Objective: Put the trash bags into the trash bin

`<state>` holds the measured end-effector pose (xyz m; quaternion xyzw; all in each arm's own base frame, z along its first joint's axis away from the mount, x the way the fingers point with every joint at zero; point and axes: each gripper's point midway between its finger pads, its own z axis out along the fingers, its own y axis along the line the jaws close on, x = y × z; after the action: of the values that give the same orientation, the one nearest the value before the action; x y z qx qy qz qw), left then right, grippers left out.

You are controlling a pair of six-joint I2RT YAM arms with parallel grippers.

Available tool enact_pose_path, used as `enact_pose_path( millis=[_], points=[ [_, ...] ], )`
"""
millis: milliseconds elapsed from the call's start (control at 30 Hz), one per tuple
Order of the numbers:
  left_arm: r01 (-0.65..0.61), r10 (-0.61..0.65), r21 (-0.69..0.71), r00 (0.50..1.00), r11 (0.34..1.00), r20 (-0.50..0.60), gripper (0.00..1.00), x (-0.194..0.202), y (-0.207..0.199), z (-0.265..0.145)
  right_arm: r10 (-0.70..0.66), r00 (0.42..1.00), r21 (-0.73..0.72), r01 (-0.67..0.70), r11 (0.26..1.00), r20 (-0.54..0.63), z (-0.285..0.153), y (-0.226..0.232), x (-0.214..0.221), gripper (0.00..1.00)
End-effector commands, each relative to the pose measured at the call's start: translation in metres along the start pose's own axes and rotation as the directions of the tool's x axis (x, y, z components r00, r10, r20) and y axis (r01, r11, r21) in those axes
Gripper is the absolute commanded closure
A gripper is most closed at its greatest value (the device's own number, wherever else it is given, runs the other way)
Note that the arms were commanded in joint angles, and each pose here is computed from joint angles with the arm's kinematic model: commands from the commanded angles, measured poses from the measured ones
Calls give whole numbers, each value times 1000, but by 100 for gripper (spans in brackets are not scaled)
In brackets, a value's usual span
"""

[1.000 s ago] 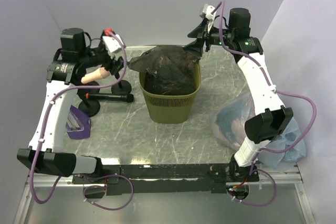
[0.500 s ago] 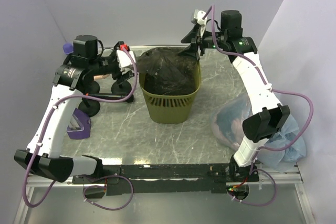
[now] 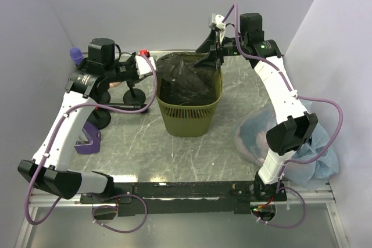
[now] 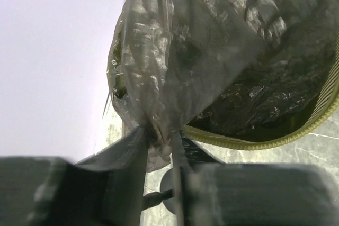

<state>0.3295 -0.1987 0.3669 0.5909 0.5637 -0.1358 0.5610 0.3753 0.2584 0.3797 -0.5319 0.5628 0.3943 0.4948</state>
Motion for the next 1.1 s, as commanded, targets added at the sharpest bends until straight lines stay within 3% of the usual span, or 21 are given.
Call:
enact_pose_path(
  millis=[0, 100, 467, 1067],
  points=[
    [-72, 73, -46, 997, 996, 18, 87, -15, 9, -8, -70, 996, -44, 72, 996, 49, -7, 20, -26, 28],
    [-96, 97, -73, 995, 993, 13, 99, -16, 10, -13, -63, 996, -59, 66, 996, 59, -6, 20, -29, 24],
    [-137, 137, -172, 991, 976, -10, 99, -16, 26, -18, 26, 996, -188, -10, 982, 85, 3, 43, -43, 23],
    [-212, 213, -160, 977, 964, -8, 99, -16, 20, -19, -60, 997, -86, 64, 994, 47, 19, 13, -24, 22]
  ],
)
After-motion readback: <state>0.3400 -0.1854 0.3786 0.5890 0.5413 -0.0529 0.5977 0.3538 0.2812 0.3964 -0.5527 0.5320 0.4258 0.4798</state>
